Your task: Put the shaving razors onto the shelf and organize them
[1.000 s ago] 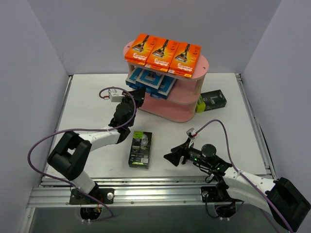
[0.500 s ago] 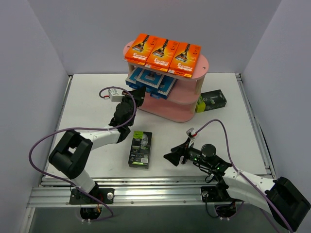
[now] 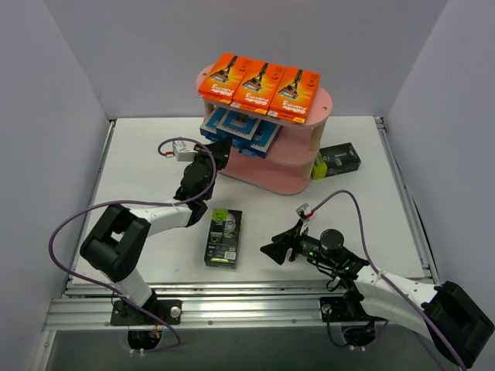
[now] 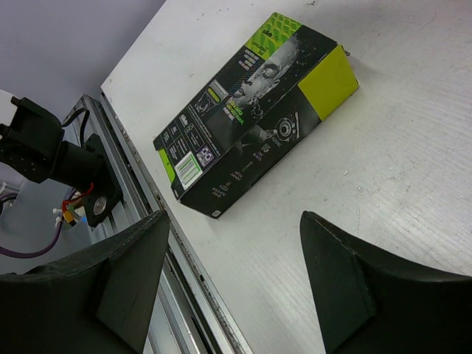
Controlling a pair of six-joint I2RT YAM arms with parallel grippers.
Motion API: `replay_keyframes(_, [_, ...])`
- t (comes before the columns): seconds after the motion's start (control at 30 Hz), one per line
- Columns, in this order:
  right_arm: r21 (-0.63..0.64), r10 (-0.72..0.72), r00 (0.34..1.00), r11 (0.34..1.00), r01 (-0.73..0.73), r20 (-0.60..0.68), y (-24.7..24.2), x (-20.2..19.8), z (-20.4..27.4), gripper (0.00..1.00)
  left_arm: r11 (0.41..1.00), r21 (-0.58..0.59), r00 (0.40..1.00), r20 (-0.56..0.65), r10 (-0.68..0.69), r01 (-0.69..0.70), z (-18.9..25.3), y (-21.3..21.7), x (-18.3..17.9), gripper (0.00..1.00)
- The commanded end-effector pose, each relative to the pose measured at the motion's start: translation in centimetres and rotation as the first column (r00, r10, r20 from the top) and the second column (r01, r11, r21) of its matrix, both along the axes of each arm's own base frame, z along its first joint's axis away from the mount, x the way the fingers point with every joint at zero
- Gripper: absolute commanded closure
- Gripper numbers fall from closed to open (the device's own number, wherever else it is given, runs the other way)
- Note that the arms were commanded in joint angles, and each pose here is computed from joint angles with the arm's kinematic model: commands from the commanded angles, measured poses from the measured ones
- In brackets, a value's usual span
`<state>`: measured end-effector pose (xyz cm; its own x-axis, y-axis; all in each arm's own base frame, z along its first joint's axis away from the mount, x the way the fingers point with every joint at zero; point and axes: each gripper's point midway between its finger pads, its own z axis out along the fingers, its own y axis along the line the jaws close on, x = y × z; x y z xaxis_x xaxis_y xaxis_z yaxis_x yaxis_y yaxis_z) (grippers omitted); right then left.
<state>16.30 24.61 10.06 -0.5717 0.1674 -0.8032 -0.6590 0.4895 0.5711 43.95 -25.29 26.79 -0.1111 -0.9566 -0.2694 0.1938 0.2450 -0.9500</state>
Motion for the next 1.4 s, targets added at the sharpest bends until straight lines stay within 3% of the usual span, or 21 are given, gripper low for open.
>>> replay_keyframes(0.0, [0.044,0.018,0.999,0.999,-0.020,0.042,0.43,-0.14,1.25,0.33,0.999,-0.033,0.998,0.070,-0.005,0.008,2.46,0.03,0.33,0.98])
replay_keyframes(0.13, [0.044,0.018,0.999,0.999,-0.020,0.042,0.45,-0.12,1.27,0.33,0.999,-0.039,0.998,0.066,-0.005,0.008,2.28,0.12,0.40,0.96])
replay_keyframes(0.4, [0.044,0.020,0.999,0.999,-0.022,0.042,0.47,-0.14,1.27,0.33,0.999,-0.044,0.998,0.059,-0.013,0.016,2.04,0.09,0.51,0.83])
replay_keyframes(1.37, [0.040,0.015,0.999,0.999,-0.017,0.039,0.47,-0.03,1.15,0.33,0.998,-0.054,0.998,0.062,-0.031,0.034,2.35,0.55,0.36,0.69])
